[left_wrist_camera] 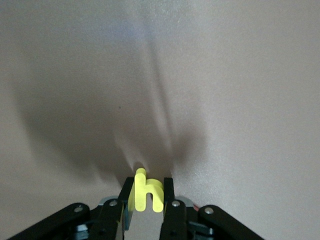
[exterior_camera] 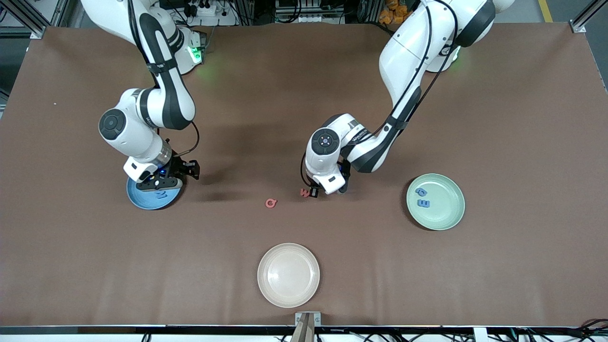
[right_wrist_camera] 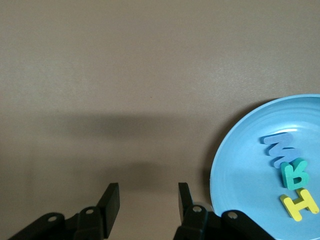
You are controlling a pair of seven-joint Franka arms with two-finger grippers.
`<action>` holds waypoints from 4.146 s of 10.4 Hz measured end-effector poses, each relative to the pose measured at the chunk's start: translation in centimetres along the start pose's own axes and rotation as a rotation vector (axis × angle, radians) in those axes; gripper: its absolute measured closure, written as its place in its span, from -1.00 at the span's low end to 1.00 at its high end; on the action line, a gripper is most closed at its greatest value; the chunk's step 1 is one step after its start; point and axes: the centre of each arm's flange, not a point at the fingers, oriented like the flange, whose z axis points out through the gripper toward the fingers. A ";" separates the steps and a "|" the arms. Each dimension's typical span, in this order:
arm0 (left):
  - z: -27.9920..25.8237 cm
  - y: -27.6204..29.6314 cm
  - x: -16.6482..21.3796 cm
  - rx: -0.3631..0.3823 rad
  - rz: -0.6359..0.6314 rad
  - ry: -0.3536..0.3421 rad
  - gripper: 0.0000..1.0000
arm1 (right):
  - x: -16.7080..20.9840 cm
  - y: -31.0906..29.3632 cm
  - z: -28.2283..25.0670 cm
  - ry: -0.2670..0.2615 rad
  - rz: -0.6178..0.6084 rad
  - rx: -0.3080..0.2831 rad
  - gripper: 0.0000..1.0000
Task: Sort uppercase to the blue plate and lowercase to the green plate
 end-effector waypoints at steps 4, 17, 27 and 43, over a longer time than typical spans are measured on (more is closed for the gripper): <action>-0.7 1.6 2.4 -0.019 -0.027 0.022 0.47 | 0.4 -4.8 -0.4 0.012 0.091 0.025 -0.10; -9.8 1.6 32.7 0.127 0.257 0.106 0.46 | 4.6 -23.4 7.1 0.136 0.385 -0.005 -0.37; -10.5 0.2 30.9 0.135 0.340 0.098 -1.00 | 4.4 -25.6 11.9 0.152 0.394 -0.028 -0.11; -11.0 1.5 25.0 0.088 0.413 0.091 -1.00 | 5.2 -26.1 11.8 0.157 0.317 -0.085 0.31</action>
